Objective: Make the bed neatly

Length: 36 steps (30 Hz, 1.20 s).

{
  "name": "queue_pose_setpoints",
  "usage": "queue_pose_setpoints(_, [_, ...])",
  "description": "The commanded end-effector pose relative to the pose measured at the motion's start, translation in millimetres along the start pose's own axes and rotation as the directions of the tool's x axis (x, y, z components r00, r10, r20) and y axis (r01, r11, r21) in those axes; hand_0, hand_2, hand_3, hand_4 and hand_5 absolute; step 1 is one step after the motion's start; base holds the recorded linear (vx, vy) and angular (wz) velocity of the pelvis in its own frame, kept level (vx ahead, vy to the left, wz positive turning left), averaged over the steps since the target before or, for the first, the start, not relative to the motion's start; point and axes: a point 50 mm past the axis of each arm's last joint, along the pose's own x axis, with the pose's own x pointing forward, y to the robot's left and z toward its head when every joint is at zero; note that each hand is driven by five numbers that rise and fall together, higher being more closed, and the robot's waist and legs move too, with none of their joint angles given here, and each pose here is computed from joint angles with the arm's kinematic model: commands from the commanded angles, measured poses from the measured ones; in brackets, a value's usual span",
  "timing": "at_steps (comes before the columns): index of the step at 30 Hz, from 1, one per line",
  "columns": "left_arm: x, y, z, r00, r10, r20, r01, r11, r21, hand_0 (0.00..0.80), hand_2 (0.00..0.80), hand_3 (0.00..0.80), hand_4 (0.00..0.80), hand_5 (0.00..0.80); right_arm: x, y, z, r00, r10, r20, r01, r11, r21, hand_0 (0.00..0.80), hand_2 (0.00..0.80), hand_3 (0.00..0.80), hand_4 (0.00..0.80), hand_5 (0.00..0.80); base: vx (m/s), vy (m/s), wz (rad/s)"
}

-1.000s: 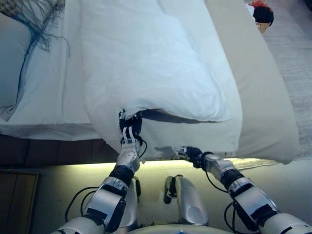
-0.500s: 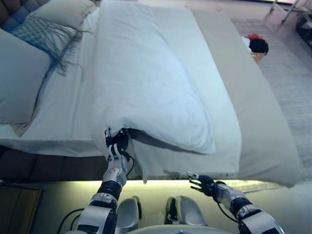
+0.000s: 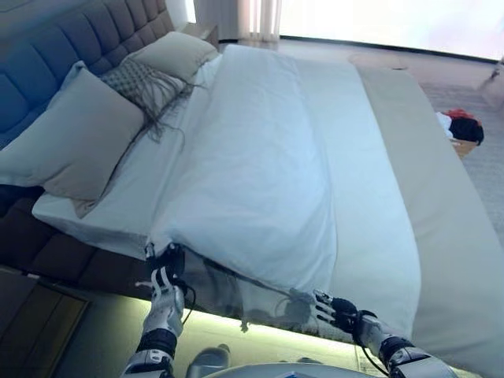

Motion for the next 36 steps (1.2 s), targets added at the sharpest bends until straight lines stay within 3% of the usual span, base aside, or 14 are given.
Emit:
queue_pose_setpoints(1, [13.3,-51.5,76.5,0.95,-0.24,0.201,0.221,0.969,0.112,0.8,0.8,0.8,0.8,0.8,-2.1,-7.8,-2.7,0.999,-0.032,0.028,0.03,0.997,0.068,0.0,0.0,0.0,0.0,0.0,-0.073,-0.014,0.16])
queue_pose_setpoints(5, [12.3,-52.0,95.2,0.954,-0.217,0.209,0.188,0.971,0.148,0.8,0.8,0.8,0.8,0.8,-6.3,-17.6,-3.7,0.996,-0.066,0.061,0.057,0.989,0.135,0.0,0.0,0.0,0.0,0.0,-0.032,-0.005,0.33])
queue_pose_setpoints(10, [6.9,-53.4,122.1,0.932,-0.2,0.303,0.156,0.974,0.163,0.8,0.8,0.8,0.8,0.8,-5.8,-16.3,-3.3,0.997,-0.053,0.047,0.048,0.993,0.107,0.0,0.0,0.0,0.0,0.0,-0.082,0.038,0.43])
queue_pose_setpoints(17, [24.5,-61.5,101.8,0.943,-0.2,0.268,0.167,0.976,0.142,0.8,0.8,0.8,0.8,0.8,-23.5,-51.9,12.2,0.985,-0.153,0.085,0.139,0.979,0.152,0.0,0.0,0.0,0.0,0.0,-0.139,0.182,0.44])
queue_pose_setpoints(27, [20.0,-61.7,129.0,0.879,-0.15,0.454,0.131,0.989,0.072,0.8,0.8,0.8,0.8,0.8,-27.1,-58.7,22.9,0.98,-0.17,0.106,0.15,0.974,0.17,0.0,0.0,0.0,0.0,0.0,-0.106,0.385,-0.18])
queue_pose_setpoints(36, [16.2,-101.0,185.6,0.823,-0.151,0.548,0.103,0.988,0.117,0.8,0.8,0.8,0.8,0.8,-22.0,-49.6,9.8,0.986,-0.135,0.1,0.114,0.975,0.192,0.0,0.0,0.0,0.0,0.0,-0.118,0.291,-0.08])
